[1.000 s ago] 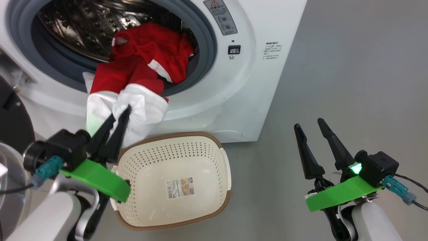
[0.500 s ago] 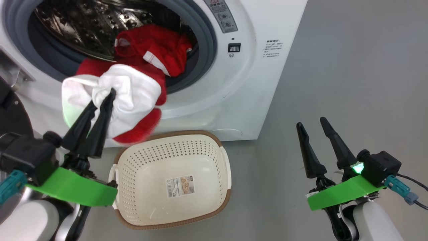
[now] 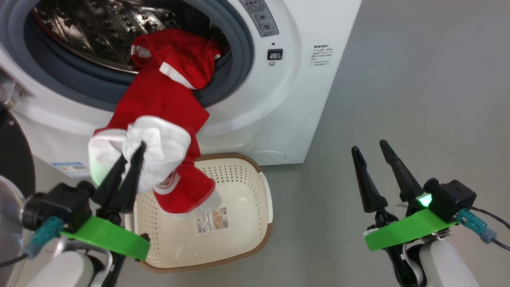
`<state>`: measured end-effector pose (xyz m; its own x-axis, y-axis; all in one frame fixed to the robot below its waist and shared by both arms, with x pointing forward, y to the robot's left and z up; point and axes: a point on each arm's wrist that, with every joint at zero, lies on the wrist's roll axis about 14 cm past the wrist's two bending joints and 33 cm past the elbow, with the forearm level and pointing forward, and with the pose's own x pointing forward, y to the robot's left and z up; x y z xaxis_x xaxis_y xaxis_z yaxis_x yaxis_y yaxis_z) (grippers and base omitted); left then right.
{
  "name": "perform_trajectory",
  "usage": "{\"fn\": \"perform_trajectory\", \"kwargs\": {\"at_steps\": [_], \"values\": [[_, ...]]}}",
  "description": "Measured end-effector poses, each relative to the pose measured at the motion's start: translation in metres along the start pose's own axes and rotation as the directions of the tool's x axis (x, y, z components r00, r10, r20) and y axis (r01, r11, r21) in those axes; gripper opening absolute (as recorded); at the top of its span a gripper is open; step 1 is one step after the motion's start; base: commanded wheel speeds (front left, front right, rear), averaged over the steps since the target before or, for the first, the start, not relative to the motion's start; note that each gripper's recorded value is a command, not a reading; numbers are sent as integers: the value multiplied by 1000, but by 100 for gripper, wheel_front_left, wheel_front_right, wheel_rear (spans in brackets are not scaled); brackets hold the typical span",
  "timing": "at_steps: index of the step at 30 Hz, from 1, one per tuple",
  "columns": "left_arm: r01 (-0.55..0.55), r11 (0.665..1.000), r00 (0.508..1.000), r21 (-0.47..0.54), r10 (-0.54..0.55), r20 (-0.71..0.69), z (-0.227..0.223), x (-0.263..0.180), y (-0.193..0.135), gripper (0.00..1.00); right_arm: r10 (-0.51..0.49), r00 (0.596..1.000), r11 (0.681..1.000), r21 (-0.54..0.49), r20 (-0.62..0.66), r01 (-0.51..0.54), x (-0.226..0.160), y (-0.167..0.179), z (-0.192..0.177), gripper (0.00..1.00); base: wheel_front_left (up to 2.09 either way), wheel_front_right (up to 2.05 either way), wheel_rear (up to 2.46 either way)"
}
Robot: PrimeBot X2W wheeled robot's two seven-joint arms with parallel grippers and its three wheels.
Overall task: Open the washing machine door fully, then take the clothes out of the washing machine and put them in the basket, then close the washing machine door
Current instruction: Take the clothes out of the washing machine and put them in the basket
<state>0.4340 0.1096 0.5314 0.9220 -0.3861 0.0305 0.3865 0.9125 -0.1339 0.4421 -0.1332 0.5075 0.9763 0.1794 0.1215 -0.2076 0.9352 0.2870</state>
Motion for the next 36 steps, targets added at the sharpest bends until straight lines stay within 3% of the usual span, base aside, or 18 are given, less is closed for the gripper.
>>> {"fn": "perform_trajectory", "kwargs": {"at_steps": [12, 24, 36], "values": [[-32, 996, 968, -83, 11, -252, -110, 2, 16, 0, -25, 999, 1000, 5, -23, 25, 1, -8, -10, 100, 0, 0, 0], [-123, 983, 920, -134, 62, -386, -169, 22, 39, 0, -77, 997, 997, -12, -28, 77, -2, -27, -13, 100, 0, 0, 0], [-142, 976, 834, -163, 30, -551, -232, 15, 24, 0, -121, 992, 991, -55, -38, 119, -2, -46, -17, 100, 0, 0, 0]]}}
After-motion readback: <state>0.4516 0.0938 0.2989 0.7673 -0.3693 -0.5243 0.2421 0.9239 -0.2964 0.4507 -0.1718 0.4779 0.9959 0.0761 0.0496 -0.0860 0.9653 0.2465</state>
